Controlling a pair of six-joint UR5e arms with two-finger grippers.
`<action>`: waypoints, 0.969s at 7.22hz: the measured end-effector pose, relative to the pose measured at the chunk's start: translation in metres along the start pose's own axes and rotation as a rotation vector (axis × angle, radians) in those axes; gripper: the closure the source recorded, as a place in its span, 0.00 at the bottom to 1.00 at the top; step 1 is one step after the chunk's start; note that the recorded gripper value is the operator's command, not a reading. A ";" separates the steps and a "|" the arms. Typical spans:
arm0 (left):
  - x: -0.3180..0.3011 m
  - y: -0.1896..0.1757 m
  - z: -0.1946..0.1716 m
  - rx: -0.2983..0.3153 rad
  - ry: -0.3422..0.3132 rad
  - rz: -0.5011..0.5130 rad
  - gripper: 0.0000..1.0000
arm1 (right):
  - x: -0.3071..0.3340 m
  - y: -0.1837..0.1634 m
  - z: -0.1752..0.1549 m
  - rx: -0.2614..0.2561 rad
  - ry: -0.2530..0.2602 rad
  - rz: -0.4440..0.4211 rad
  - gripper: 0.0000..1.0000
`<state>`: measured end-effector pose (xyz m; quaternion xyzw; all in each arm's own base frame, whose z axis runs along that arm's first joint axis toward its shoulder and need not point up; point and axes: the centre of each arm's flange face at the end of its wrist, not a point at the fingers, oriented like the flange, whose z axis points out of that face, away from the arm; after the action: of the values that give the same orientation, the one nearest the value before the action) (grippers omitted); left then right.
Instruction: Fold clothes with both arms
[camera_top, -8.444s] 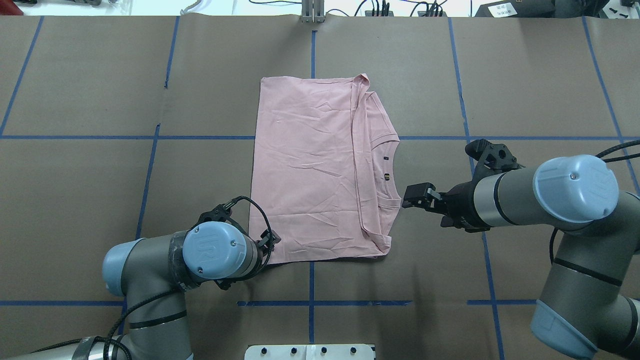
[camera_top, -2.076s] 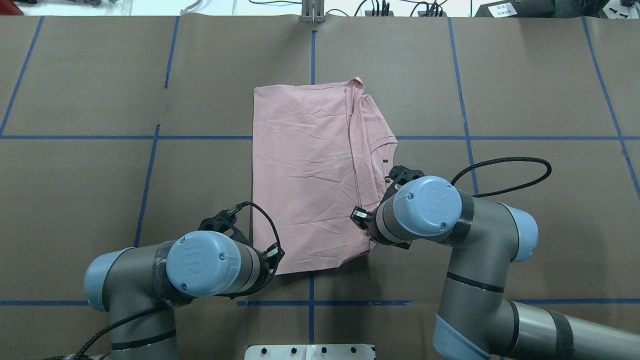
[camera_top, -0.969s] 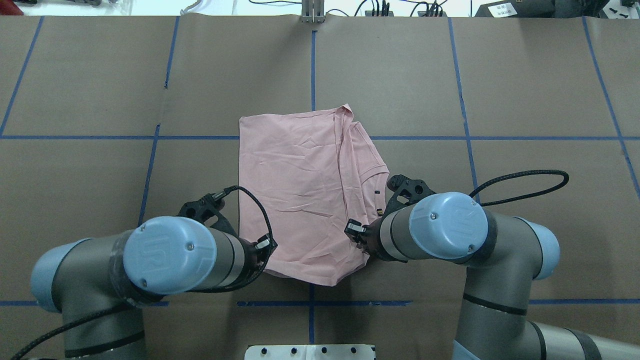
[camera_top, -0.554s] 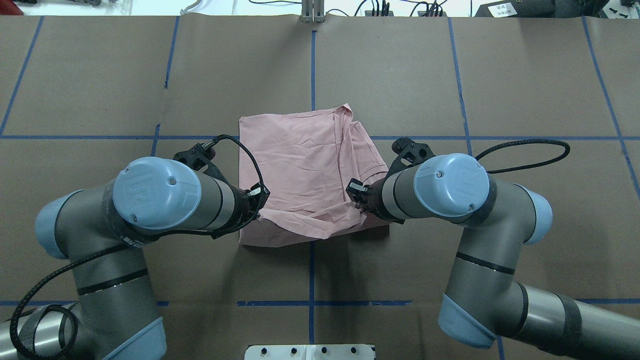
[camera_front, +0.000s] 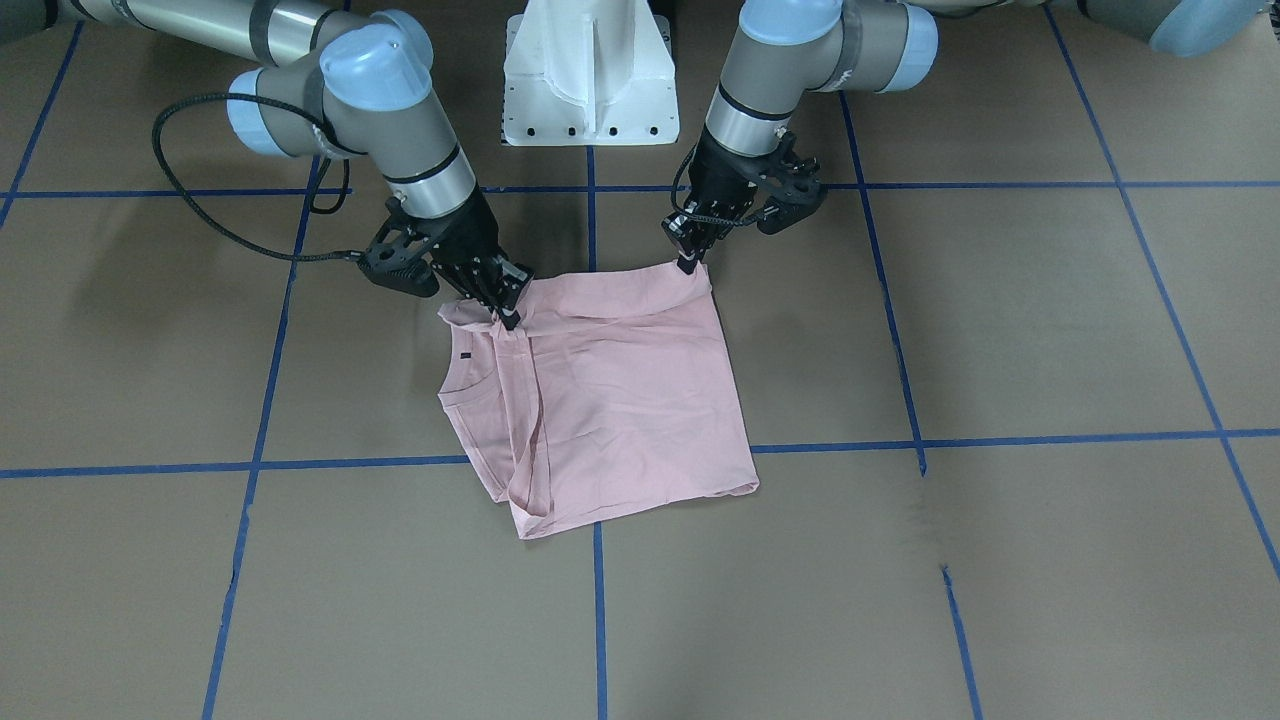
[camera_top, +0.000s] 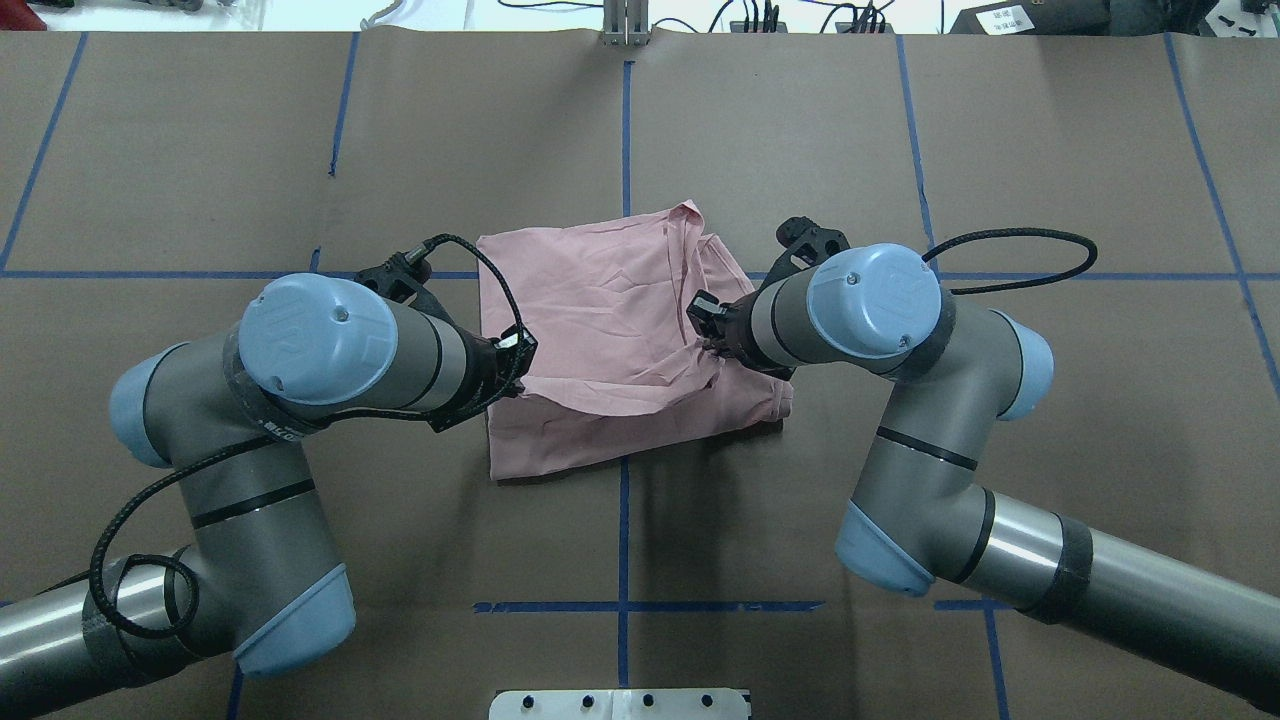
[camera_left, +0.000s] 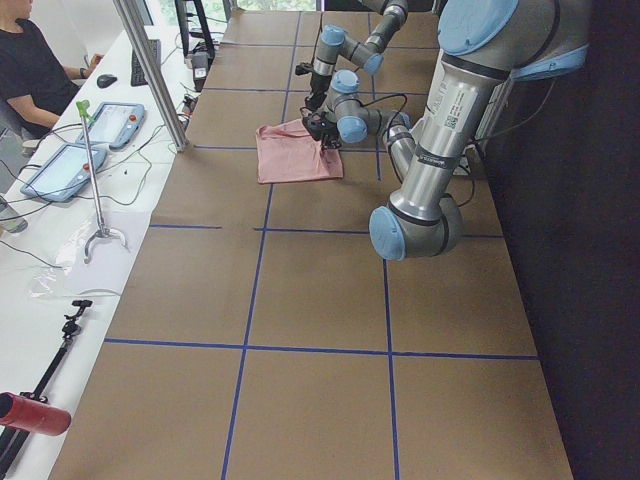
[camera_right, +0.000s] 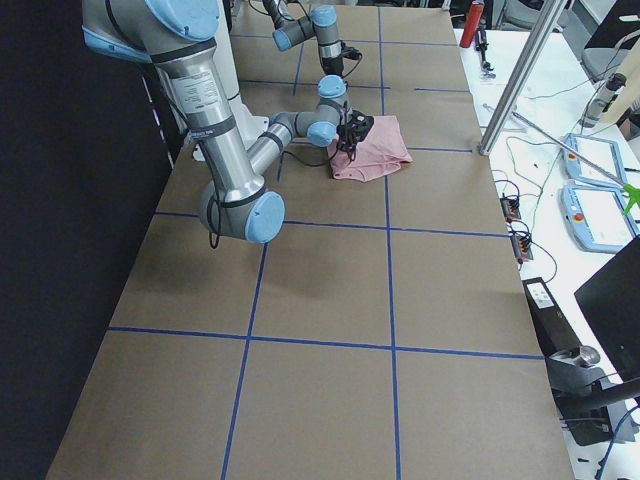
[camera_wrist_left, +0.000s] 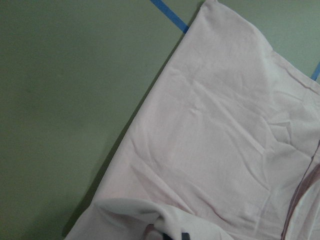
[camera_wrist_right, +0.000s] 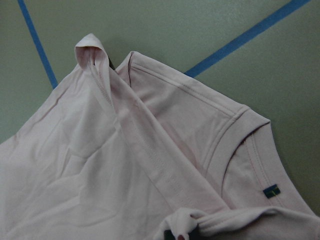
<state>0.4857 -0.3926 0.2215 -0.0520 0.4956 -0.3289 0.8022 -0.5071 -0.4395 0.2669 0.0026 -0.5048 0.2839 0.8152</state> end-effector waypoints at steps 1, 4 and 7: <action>0.005 -0.015 -0.003 0.018 0.012 -0.013 1.00 | -0.007 -0.014 0.005 0.015 -0.009 0.010 1.00; 0.044 -0.122 0.022 0.147 0.048 -0.042 0.00 | -0.093 -0.114 0.046 0.131 0.020 0.046 0.00; 0.054 -0.201 0.040 0.226 0.047 0.072 0.00 | -0.132 -0.177 0.060 0.195 0.072 -0.016 0.00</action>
<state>0.4389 -0.5896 0.2825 0.0642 0.4757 -0.3547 0.8024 -0.5172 -0.6659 0.2372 0.0756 -0.4451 0.3252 0.8309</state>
